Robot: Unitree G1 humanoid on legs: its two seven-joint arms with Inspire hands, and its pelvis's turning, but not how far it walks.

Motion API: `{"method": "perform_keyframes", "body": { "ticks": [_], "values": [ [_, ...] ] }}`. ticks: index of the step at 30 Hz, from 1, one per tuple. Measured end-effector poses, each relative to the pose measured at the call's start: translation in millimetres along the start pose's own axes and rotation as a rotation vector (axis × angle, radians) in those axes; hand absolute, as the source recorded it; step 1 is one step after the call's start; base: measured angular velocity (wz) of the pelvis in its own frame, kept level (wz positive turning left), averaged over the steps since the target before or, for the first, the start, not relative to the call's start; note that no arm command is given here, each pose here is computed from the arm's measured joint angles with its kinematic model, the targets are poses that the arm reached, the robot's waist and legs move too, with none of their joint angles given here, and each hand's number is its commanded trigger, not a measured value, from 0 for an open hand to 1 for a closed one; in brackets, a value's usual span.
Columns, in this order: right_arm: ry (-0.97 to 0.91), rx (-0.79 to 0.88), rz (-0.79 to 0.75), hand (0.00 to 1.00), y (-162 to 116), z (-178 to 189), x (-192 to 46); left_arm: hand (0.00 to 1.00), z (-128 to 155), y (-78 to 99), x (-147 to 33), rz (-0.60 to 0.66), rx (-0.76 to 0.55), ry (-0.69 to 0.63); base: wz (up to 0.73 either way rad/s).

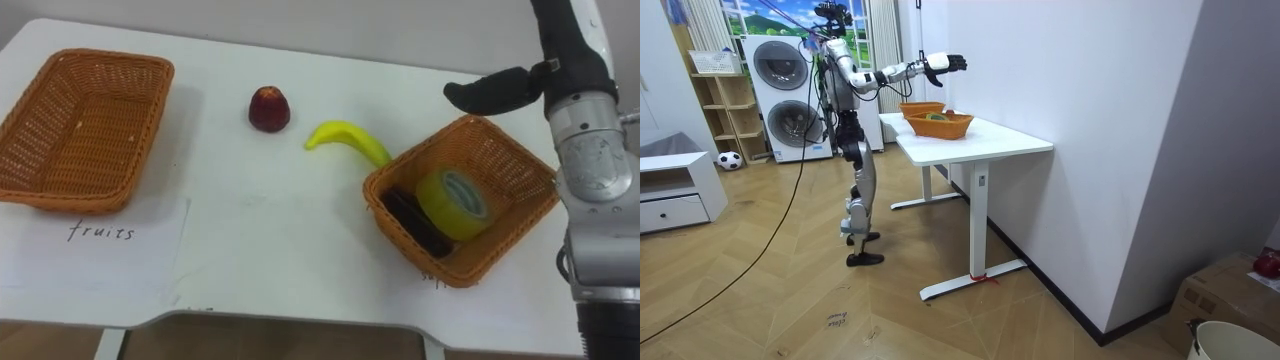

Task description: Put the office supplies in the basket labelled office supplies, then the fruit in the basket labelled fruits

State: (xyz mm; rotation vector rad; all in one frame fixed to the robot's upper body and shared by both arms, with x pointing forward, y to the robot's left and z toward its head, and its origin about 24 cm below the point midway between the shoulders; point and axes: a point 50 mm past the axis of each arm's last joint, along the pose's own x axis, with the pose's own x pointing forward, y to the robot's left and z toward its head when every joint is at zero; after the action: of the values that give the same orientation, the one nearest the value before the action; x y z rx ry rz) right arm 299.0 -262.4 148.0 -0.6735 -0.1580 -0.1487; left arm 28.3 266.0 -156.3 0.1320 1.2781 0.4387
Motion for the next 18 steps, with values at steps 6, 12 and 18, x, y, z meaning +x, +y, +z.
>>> {"method": "perform_keyframes", "body": {
  "ticks": [6, 12, 18],
  "values": [
    [-0.016, 0.019, 0.053, 0.0, 6, 8, 6, 0.0, -4, 2.5, -0.6, 0.007, -0.005, 0.017, 0.04],
    [-0.025, 0.07, 0.097, 0.0, 8, 11, 9, 0.0, -5, 3.2, -0.6, 0.009, 0.015, 0.021, 0.09],
    [0.03, 0.121, 0.204, 0.0, 24, -2, 9, 0.0, -8, 5.7, -1.1, 0.017, 0.037, 0.03, 0.06]
  ]
}}
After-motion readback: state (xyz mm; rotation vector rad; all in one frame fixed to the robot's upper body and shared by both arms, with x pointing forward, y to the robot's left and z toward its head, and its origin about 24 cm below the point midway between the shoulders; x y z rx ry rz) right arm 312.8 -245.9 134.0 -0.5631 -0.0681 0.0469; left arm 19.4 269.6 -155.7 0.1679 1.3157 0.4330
